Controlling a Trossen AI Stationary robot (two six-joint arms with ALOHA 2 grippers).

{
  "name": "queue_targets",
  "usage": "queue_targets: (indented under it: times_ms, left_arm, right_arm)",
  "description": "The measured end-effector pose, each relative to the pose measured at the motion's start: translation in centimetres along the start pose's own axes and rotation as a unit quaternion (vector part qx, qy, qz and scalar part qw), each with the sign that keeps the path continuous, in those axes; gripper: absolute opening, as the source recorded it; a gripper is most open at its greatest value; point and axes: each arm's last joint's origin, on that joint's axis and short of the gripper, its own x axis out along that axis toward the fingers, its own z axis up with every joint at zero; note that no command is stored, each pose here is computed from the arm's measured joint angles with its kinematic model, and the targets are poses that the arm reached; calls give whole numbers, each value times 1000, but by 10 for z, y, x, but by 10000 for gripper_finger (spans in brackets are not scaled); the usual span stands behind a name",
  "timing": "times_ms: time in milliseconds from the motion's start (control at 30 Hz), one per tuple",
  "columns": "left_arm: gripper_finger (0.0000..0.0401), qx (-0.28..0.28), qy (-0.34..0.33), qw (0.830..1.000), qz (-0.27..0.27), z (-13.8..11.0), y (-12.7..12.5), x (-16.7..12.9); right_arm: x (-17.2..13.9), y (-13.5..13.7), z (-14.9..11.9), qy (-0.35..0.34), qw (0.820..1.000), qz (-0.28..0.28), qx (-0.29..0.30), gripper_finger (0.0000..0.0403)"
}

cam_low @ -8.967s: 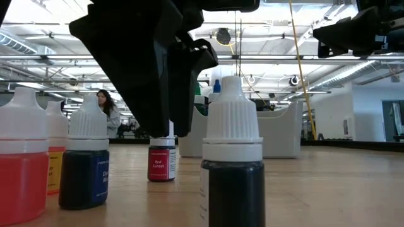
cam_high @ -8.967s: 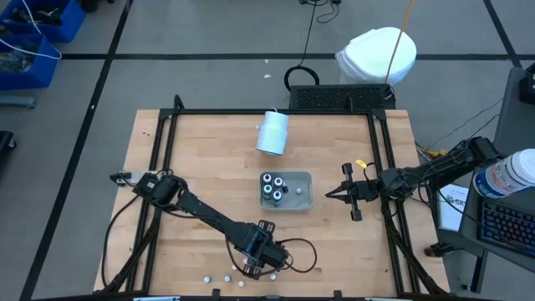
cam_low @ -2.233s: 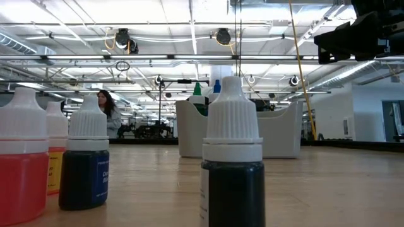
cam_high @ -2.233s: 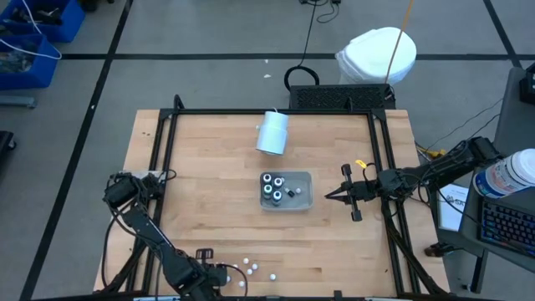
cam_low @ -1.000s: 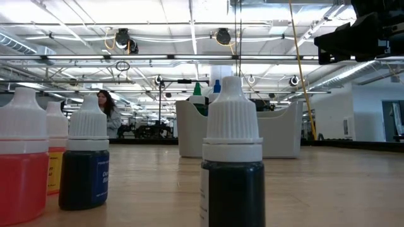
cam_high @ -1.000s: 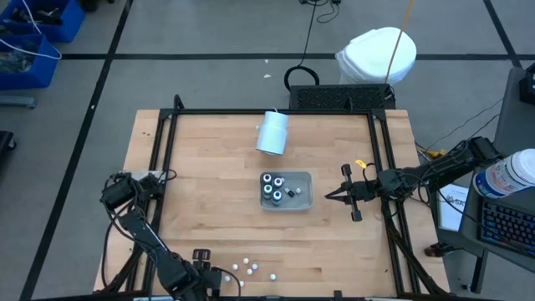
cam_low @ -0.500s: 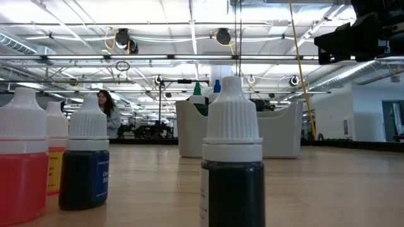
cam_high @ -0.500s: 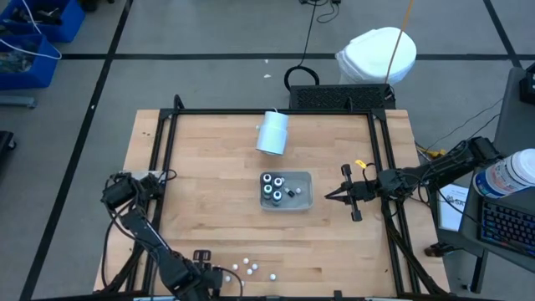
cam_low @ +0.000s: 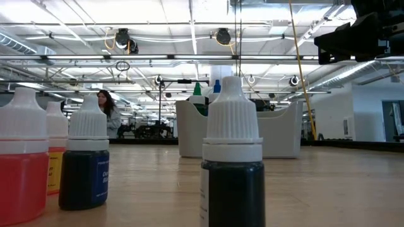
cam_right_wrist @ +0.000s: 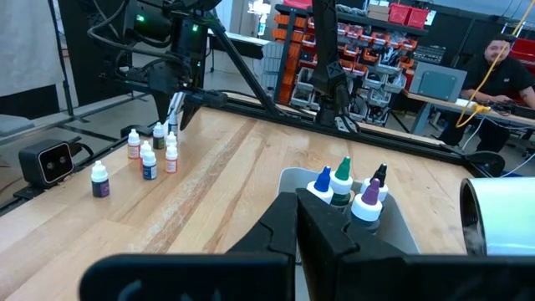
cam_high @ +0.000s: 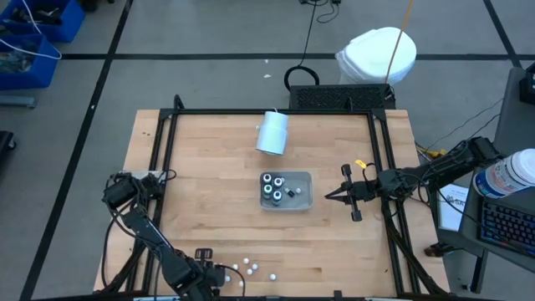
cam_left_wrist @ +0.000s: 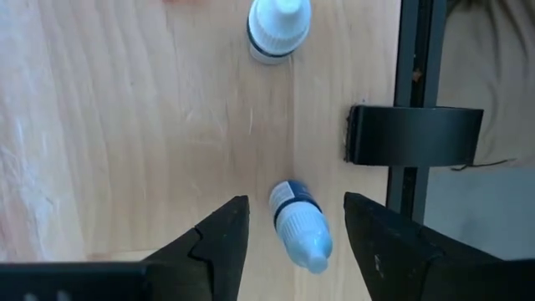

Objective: Pick & Place food coloring
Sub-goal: Put the small blue food coloring bottle into the gray bin

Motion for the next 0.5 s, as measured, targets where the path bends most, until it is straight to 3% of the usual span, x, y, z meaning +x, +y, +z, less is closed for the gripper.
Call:
queue_targets:
  times_ms: [500]
  left_arm:
    - [79,1,1,1000,-2,0,-1,0]
  right_arm:
    - [0,0,0,0,1000,0,0,0]
